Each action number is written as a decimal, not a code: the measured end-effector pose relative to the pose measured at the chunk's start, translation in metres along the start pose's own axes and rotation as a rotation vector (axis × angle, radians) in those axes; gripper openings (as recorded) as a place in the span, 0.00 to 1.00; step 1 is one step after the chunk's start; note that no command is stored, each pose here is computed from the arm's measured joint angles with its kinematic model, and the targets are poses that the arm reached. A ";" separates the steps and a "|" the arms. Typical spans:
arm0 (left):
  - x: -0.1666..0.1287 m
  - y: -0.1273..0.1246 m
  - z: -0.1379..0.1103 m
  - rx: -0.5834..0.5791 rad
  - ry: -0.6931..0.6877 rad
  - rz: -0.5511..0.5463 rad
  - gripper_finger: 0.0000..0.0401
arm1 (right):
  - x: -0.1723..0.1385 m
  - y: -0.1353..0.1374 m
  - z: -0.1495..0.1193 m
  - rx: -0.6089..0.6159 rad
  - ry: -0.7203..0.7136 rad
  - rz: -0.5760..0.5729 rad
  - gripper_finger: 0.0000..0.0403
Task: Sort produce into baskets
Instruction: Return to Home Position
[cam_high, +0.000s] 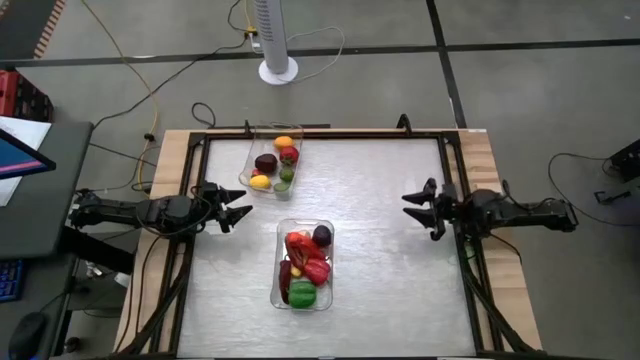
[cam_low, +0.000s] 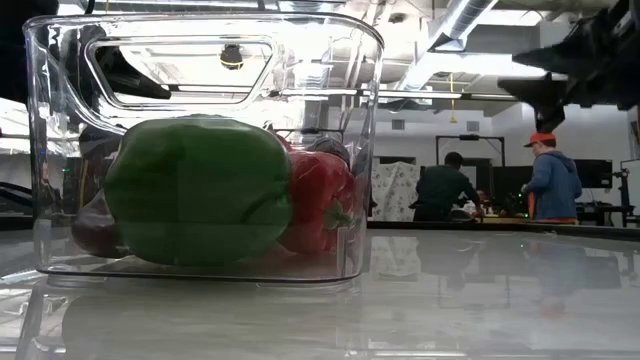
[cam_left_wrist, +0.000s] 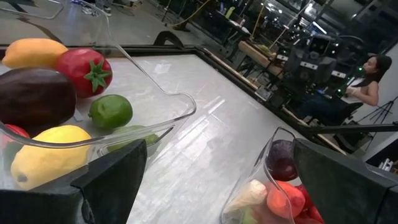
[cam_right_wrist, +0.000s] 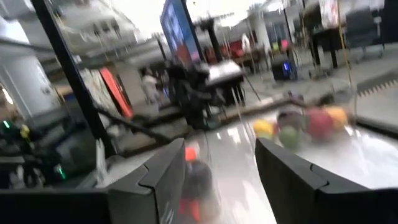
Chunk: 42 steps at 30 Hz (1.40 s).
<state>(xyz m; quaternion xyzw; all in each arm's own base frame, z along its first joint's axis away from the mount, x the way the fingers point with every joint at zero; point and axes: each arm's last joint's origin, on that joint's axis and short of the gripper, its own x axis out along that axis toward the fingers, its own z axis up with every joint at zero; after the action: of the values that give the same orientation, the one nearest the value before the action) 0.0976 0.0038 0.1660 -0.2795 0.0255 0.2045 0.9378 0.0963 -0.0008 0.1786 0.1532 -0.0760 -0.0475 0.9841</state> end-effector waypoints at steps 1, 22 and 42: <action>0.000 0.000 0.000 0.000 0.000 0.000 0.96 | 0.000 -0.001 -0.002 -0.004 0.023 -0.007 0.55; 0.000 0.000 0.000 0.000 0.000 0.000 0.96 | 0.000 -0.003 -0.009 -0.012 0.089 -0.028 0.55; 0.000 0.000 0.000 0.000 0.000 0.000 0.96 | 0.000 -0.003 -0.009 -0.015 0.092 -0.029 0.55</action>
<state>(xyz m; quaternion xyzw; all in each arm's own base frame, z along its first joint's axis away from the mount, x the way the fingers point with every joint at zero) 0.0976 0.0038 0.1660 -0.2794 0.0254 0.2048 0.9377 0.0974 -0.0008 0.1688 0.1489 -0.0282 -0.0553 0.9869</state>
